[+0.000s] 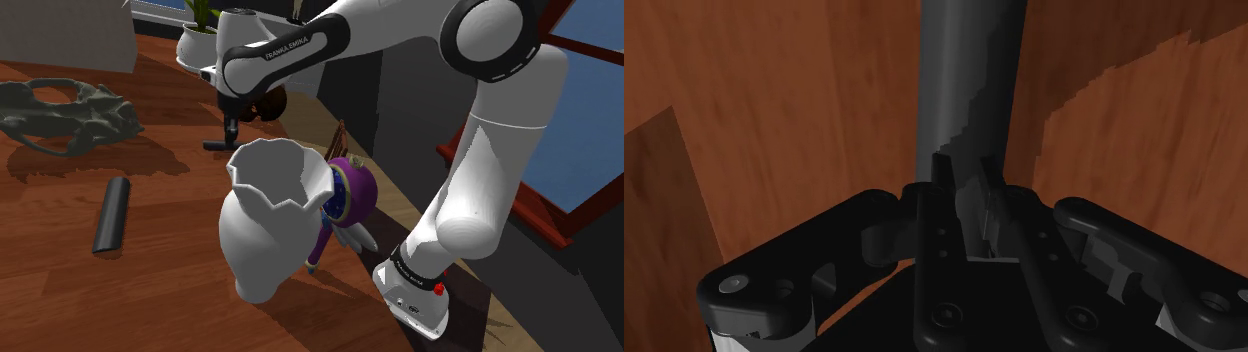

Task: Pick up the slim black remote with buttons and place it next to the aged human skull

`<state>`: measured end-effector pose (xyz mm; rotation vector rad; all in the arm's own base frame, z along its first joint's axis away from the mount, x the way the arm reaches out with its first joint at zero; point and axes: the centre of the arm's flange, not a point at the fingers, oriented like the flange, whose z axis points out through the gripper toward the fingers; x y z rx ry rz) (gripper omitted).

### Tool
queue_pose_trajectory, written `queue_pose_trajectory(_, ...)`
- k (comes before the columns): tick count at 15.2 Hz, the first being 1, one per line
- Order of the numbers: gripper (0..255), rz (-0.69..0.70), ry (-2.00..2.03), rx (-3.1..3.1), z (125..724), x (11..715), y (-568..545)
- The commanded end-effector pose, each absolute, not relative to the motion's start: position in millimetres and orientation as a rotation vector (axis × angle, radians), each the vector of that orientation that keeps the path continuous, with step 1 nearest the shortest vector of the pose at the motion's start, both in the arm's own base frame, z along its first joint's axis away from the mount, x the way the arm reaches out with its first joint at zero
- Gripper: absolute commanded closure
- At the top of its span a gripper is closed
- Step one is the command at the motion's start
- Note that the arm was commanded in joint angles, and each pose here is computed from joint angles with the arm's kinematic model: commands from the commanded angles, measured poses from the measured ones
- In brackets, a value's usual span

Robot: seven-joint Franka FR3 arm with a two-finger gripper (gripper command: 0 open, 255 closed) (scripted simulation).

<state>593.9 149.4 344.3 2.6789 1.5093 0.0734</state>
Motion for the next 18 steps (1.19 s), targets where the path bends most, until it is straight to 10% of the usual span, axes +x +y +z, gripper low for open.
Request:
queue_pose_trajectory(1, 255, 0.074, 1.509, 2.679, 332.3, 593.2, 149.8)
queue_pose_trajectory(10, 255, 0.074, 1.509, 2.679, 327.7, 593.2, 149.8)
queue_pose_trajectory(11, 0, 0.074, 1.509, 2.679, 327.6, 593.0, 149.8)
queue_pose_trajectory(18, 0, 0.074, 1.509, 2.679, 354.0, 591.2, 150.7)
